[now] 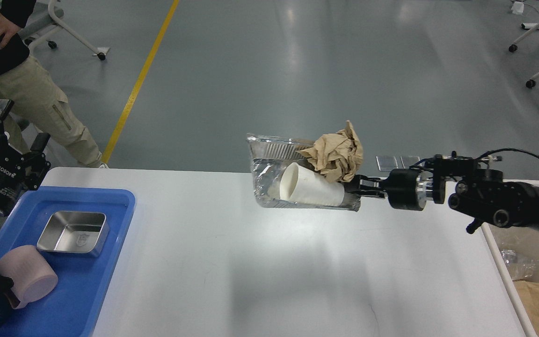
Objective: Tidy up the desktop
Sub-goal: 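Carry the foil tray with the right gripper over the white bin, then drop the foil tray into the white bin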
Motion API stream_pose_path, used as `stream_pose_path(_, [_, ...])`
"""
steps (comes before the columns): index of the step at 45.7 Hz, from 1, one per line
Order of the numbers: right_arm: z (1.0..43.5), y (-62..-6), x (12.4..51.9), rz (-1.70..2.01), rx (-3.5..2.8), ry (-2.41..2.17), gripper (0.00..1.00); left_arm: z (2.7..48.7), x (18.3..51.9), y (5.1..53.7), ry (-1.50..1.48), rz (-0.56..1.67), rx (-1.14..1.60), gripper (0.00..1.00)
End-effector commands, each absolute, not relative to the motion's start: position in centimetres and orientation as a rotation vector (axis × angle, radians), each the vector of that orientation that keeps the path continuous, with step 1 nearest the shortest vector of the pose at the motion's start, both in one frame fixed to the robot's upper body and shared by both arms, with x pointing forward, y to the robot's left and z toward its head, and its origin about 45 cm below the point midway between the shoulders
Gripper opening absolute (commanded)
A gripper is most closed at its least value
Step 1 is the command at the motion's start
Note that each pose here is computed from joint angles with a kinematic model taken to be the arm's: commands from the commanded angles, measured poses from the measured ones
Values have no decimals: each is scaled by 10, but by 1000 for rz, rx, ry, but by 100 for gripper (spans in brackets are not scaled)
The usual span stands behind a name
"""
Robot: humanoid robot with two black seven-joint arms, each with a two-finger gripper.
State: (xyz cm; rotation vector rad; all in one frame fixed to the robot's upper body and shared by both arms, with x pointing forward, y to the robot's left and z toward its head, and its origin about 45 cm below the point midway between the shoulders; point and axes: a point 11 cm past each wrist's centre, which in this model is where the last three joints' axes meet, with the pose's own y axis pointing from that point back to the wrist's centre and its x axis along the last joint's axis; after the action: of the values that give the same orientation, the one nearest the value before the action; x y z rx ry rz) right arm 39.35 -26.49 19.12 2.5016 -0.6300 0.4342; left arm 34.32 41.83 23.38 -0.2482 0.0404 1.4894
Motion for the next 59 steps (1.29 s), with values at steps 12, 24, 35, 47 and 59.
stream_pose_path(12, [195, -396, 365, 182, 2350, -1098, 0, 220, 339, 408, 86, 1493, -273, 96])
stream_pose_path(24, [191, -474, 326, 0, 2197, -1411, 0, 220, 340, 403, 97, 1490, -301, 96])
stream_pose_path(35, [168, -502, 296, -159, 2102, -1575, 0, 220, 342, 401, 125, 1503, -346, 96])
stream_pose_path(47, [154, -515, 277, -265, 2042, -1686, 0, 211, 340, 402, 227, 1550, -459, 96])
stream_pose_path(59, [147, -534, 263, -328, 1958, -1792, 0, 198, 328, 403, 291, 1589, -540, 96])
